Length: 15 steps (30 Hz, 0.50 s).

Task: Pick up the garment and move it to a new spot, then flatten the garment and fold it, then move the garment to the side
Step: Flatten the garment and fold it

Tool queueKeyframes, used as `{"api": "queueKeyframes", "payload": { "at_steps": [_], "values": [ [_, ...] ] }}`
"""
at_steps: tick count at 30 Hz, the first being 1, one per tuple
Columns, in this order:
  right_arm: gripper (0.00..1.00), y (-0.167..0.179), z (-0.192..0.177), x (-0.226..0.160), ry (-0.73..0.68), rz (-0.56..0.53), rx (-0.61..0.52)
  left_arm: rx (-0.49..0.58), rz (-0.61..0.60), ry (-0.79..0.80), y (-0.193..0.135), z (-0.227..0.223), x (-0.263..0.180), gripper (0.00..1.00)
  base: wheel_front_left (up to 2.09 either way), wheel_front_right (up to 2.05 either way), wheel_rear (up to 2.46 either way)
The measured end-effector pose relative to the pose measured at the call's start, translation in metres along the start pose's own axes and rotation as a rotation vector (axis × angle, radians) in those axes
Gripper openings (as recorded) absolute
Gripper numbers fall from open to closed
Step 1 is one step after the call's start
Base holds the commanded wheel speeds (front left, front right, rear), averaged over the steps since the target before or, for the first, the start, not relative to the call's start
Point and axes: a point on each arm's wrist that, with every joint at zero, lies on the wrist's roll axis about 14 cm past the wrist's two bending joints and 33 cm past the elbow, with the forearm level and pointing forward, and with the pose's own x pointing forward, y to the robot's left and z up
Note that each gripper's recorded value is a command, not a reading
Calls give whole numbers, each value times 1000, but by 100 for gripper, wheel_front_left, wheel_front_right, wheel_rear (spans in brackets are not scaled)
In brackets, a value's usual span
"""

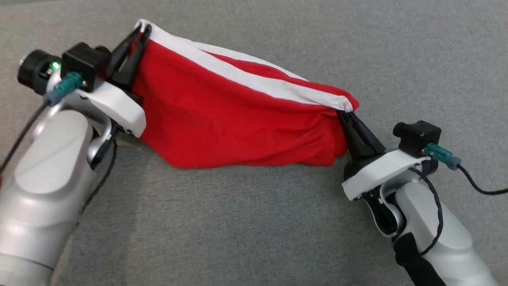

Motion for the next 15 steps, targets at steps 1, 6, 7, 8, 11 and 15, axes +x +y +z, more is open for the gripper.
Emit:
{"api": "queueKeyframes", "payload": {
  "at_steps": [1,6,7,8,11,15],
  "values": [
    [0,-2,-1,2,3,-4,0,1,-7,8,1,-3,4,0,0,0,0],
    [0,-9,-5,7,16,-22,10,-11,-39,38,-1,-18,19,0,0,0,0],
    [0,-10,-6,7,19,-24,12,-17,-44,41,-3,-20,21,0,0,0,0],
    [0,-11,-7,7,21,-25,11,-25,-46,41,-4,-22,23,0,0,0,0],
    [0,-11,-8,9,23,-27,14,-54,-31,37,-2,-24,27,0,0,0,0],
    [0,-13,-9,9,20,-32,19,-76,1,31,3,-26,29,0,0,0,0]
  ]
}}
